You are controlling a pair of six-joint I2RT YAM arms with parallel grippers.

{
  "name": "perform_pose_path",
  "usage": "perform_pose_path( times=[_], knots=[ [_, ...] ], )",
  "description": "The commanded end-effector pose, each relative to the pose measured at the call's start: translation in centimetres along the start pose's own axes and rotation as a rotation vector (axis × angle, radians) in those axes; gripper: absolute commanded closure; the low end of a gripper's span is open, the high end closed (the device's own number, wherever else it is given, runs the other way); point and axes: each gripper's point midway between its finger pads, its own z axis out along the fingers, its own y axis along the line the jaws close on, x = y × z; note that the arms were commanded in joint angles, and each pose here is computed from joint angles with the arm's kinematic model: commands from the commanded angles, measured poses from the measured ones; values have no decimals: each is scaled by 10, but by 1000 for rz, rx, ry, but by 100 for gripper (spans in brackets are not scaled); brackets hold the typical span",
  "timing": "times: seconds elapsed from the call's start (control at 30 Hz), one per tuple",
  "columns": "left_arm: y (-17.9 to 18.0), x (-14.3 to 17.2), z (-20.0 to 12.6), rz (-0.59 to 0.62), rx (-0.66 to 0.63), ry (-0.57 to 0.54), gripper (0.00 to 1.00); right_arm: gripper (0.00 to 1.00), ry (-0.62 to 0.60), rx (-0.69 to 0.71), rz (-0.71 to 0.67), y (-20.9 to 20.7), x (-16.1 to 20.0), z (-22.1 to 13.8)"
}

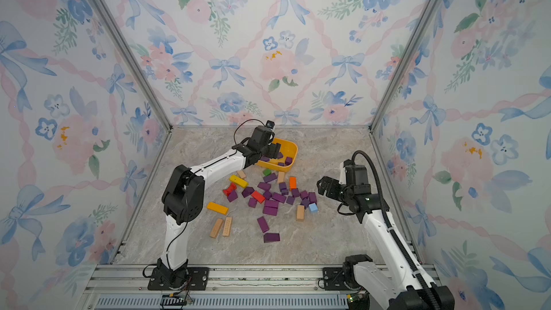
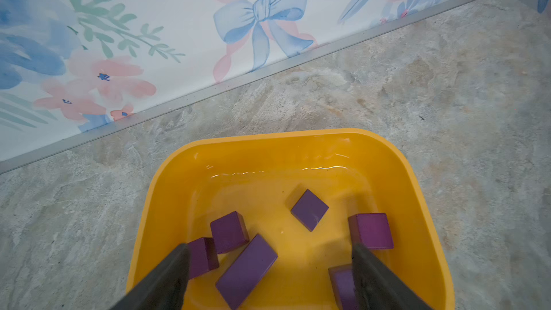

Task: Pick purple bricks into the storage bin
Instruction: Place the building block in the storage box, then pick up the building block from the center of the board.

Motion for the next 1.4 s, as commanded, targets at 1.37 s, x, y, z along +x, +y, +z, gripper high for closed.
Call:
perform_pose_path(
  times=[1.37],
  knots=[
    [30, 19, -244, -54, 94, -456, 2, 34, 294, 55, -280, 54, 62, 96]
  ],
)
